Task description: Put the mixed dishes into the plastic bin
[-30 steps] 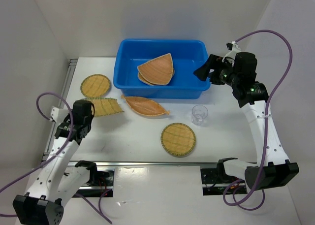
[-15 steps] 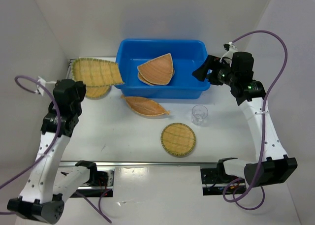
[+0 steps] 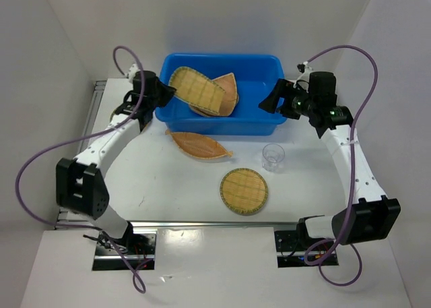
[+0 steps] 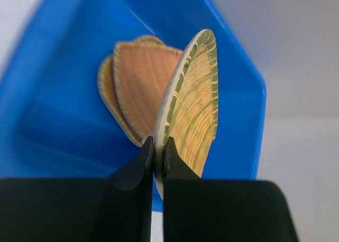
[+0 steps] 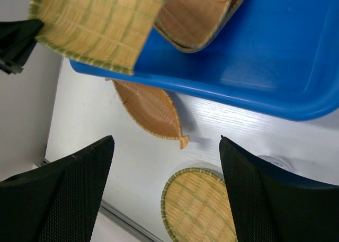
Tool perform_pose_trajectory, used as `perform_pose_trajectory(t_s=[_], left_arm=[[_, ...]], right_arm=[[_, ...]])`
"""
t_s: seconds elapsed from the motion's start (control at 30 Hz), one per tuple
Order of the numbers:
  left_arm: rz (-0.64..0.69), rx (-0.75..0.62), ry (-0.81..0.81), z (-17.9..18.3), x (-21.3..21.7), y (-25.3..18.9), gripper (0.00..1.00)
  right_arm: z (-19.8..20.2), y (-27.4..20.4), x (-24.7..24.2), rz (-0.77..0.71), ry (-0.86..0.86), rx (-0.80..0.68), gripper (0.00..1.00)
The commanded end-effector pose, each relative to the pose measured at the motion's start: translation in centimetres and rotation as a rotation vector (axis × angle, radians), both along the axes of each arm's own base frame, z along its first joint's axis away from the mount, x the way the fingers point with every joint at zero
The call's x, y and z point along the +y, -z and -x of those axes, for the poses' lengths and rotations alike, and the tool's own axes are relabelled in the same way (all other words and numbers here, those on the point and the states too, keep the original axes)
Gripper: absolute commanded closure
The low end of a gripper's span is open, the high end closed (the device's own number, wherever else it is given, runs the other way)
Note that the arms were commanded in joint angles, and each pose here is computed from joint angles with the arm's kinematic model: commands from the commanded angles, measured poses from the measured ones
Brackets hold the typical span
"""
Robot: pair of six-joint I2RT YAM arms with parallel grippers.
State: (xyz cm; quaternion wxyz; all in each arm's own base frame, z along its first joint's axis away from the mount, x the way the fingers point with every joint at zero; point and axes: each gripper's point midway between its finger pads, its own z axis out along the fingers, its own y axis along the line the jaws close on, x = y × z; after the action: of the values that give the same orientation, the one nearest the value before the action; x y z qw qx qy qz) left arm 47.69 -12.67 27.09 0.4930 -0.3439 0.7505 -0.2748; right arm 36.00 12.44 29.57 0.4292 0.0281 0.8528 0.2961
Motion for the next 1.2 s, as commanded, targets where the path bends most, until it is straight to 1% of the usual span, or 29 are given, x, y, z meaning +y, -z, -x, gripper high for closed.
perform_pose_trajectory(t_s=[0.0, 0.03, 0.07, 0.1, 0.13, 0.17, 0.2, 0.23, 0.27, 0.3, 0.43, 0.47, 0.5, 0.53, 0.57, 0.7, 0.77, 0.9, 0.97, 1.03, 1.07, 1.13, 1.17], left_arm=[[0.051, -0.227, 0.097, -2.7, -3.6, -6.5, 1.0], [0.056, -0.238, 0.109, -3.1, -4.4, -6.5, 1.0], [0.049, -0.209, 0.11, -4.0, -4.7, -4.6, 1.0], [0.067, -0.236, 0.107, -4.8, -5.0, -5.7, 1.0], [0.068, -0.235, 0.117, -5.3, -5.8, -5.6, 1.0], [0.066, -0.206, 0.138, -6.4, -6.9, -3.8, 1.0], [0.051, -0.194, 0.141, -7.1, -7.1, -3.2, 1.0], [0.058, -0.199, 0.136, -7.7, -7.7, -3.7, 1.0], [0.052, -0.174, 0.136, -8.8, -8.0, -1.8, 1.0], [0.061, -0.168, 0.133, -9.4, -8.2, -1.3, 1.0], [0.063, -0.188, 0.129, -12.1, -9.5, -1.1, 1.0], [0.055, -0.17, 0.118, -12.9, -9.6, 0.2, 1.0], [0.059, -0.195, 0.107, -13.6, -9.6, -1.1, 1.0], [0.069, -0.2, 0.105, -14.0, -9.7, -1.2, 1.0], [0.06, -0.184, 0.09, -14.5, -9.6, -0.1, 1.0], [0.049, -0.198, 0.07, -15.9, -9.7, 0.1, 1.0], [0.043, -0.171, 0.073, -16.5, -9.4, 1.7, 1.0], [0.03, -0.141, 0.051, -16.9, -8.7, 3.1, 1.0], [0.018, -0.103, 0.051, -16.8, -8.6, 5.2, 1.0], [0.005, -0.077, 0.063, -16.4, -8.7, 6.4, 1.0], [-0.006, -0.053, 0.053, -16.2, -8.4, 7.6, 1.0], [-0.013, -0.03, 0.044, -16.1, -7.7, 8.7, 1.0], [-0.011, -0.009, 0.064, -16.0, -8.0, 9.9, 1.0]], right_arm=[[-0.4, -0.4, 0.6, -0.007, -0.029, -0.036, 0.15], [-0.6, -0.1, 0.6, -0.006, -0.029, -0.027, 0.15], [-0.5, 0.3, 0.6, -0.006, -0.029, -0.018, 0.15], [-0.5, 0.3, 0.6, -0.006, -0.029, -0.018, 0.15], [-0.5, 0.3, 0.6, -0.006, -0.029, -0.018, 0.15], [-0.7, 0.7, 0.6, -0.005, -0.029, -0.007, 0.15], [-0.8, 0.7, 0.5, 0.0, -0.021, -0.008, 0.15], [-0.8, 0.7, 0.5, 0.0, -0.021, -0.008, 0.15], [-0.8, 0.7, 0.5, 0.0, -0.021, -0.008, 0.15], [-0.8, 0.7, 0.5, 0.0, -0.021, -0.008, 0.15], [-1.0, 1.1, 0.3, 0.006, -0.012, 0.001, 0.15], [-1.0, 1.3, 0.1, 0.013, -0.003, 0.01, 0.15], [-1.1, 0.9, 0.2, 0.012, -0.003, 0.001, 0.15], [-1.2, 1.0, 0.0, 0.016, 0.005, 0.0, 0.15], [-1.0, 1.2, 0.0, 0.024, 0.001, 0.005, 0.15], [-1.1, 1.2, -0.5, 0.041, 0.027, 0.014, 0.15], [-0.9, 1.2, -0.8, 0.054, 0.035, 0.005, 0.15], [-0.6, 1.3, -1.2, 0.067, 0.054, 0.013, 0.15], [-0.7, 1.3, -1.3, 0.072, 0.062, 0.012, 0.15], [-0.7, 1.3, -1.3, 0.072, 0.062, 0.012, 0.15], [-0.8, 1.4, -1.5, 0.077, 0.07, 0.012, 0.15], [-0.8, 1.4, -1.5, 0.077, 0.07, 0.012, 0.15], [-0.8, 1.4, -1.5, 0.077, 0.07, 0.012, 0.15]])
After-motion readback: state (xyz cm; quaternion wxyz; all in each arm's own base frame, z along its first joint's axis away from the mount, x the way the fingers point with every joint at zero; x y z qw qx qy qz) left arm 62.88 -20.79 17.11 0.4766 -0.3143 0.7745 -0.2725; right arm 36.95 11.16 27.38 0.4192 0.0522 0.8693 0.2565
